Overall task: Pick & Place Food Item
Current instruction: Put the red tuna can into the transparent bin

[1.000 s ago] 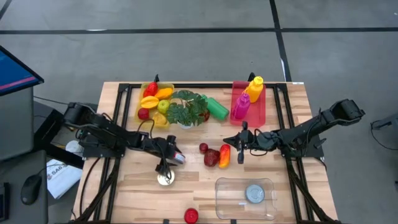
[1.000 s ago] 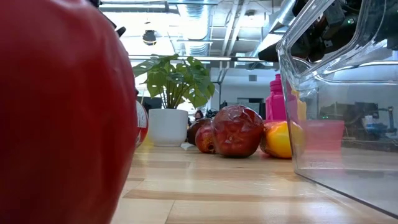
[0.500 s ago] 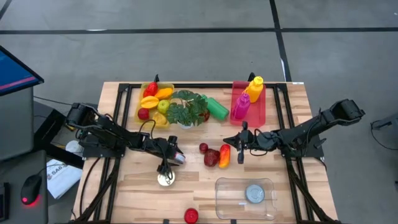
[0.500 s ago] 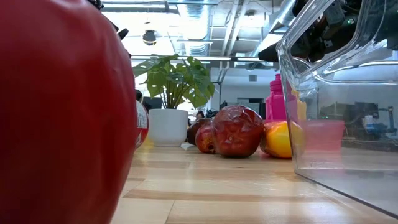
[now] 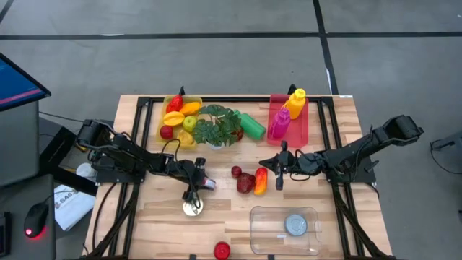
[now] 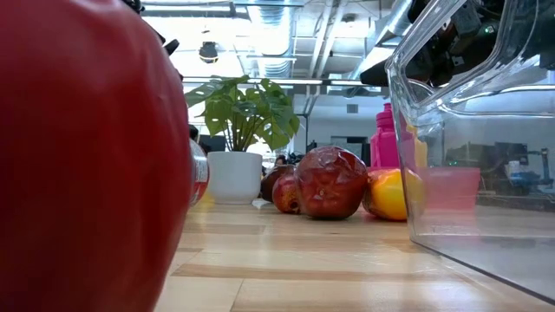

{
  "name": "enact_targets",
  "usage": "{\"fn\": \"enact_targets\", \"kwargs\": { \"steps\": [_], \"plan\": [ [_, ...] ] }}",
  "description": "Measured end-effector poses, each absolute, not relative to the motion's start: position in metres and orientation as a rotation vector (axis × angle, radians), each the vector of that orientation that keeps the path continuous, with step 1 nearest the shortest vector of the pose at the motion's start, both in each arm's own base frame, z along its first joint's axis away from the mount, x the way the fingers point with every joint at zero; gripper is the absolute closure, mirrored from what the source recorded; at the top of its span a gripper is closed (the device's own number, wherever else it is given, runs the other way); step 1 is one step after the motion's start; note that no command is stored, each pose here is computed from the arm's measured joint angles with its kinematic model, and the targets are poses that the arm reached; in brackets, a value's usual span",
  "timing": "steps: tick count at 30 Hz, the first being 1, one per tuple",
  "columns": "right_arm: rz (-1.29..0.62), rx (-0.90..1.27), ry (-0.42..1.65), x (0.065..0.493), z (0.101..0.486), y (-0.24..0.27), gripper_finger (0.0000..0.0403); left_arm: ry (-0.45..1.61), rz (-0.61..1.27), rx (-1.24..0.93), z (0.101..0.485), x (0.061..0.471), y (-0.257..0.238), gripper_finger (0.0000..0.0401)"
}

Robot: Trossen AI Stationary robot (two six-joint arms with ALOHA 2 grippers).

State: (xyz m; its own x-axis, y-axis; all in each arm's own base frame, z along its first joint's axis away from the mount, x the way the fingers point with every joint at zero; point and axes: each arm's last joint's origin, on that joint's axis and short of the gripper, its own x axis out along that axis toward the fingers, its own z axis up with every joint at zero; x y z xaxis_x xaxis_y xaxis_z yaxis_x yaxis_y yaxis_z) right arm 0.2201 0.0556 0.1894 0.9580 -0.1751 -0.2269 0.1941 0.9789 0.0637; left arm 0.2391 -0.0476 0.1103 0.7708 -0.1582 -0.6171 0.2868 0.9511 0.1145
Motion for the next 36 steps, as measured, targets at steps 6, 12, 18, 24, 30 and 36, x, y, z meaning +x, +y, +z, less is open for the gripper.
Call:
{"fn": "enact_targets", "kwargs": {
  "steps": [6,12,18,24,30,36],
  "plan": [
    [-0.187,0.086,0.222,0.22,0.189,0.056,0.0403,0.637,-0.24,0.202,0.111,0.24,-0.048,0.0291],
    [-0.187,0.086,0.222,0.22,0.189,0.056,0.0403,0.571,-0.228,0.167,0.117,0.243,-0.048,0.0285],
    [-0.187,0.086,0.222,0.22,0.189,0.056,0.0403,0.493,-0.211,0.115,0.126,0.247,-0.049,0.0294],
    [-0.187,0.087,0.22,0.22,0.19,0.056,0.0403,0.387,-0.163,-0.019,0.154,0.246,-0.043,0.0285],
    [-0.188,0.087,0.22,0.22,0.19,0.056,0.0403,0.203,-0.134,-0.082,0.195,0.235,-0.033,0.0292],
    [-0.186,0.095,0.202,0.221,0.191,0.056,0.0403,0.073,-0.1,-0.192,0.224,0.221,-0.028,0.0289]
  ]
}}
